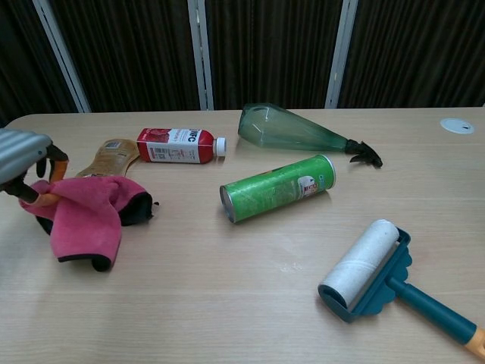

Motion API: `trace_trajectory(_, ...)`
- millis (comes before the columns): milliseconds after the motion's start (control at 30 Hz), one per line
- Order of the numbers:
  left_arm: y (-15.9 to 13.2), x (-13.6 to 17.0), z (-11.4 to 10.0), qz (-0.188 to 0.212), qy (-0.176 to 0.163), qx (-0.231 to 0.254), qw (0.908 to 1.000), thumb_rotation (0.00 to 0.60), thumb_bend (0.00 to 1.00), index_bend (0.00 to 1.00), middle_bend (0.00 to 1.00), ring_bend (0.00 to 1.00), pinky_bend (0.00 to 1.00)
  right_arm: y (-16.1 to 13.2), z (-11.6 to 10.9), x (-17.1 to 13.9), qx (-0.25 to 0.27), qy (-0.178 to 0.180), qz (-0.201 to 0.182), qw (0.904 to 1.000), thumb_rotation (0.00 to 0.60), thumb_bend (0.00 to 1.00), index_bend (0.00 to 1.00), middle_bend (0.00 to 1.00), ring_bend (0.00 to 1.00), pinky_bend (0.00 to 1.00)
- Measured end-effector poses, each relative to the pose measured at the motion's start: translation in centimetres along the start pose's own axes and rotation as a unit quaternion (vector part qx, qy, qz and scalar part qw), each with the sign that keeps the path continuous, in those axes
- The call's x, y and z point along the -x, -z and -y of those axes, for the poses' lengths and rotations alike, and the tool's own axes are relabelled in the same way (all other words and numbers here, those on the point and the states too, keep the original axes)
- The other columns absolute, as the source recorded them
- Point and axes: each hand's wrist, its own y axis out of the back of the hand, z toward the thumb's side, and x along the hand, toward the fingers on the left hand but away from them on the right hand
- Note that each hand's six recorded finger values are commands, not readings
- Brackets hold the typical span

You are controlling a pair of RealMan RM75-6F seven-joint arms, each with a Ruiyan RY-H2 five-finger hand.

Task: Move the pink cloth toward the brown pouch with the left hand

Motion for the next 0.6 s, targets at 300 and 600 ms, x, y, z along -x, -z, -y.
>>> trace_trajectory(300,4.7,-0.1,-3.6,-0.072,-0.044,0.073,0.9937,0.600,0.50,0.76,0.50,0.44,0.53,-0.1,0.1,0.0,-0.002,-0.001,0.001,1.0000,0.600,0.00,0.00,0.00,0.00,0.01)
trace_trajectory(600,4.8,0.8,-5.0,-0.076,-0.052,0.111,0.9895,0.600,0.50,0.70,0.45,0.41,0.52,0.0,0.1,0.0,-0.001,-0.002,0.004,1.0000,0.600,0.00,0.00,0.00,0.00,0.01)
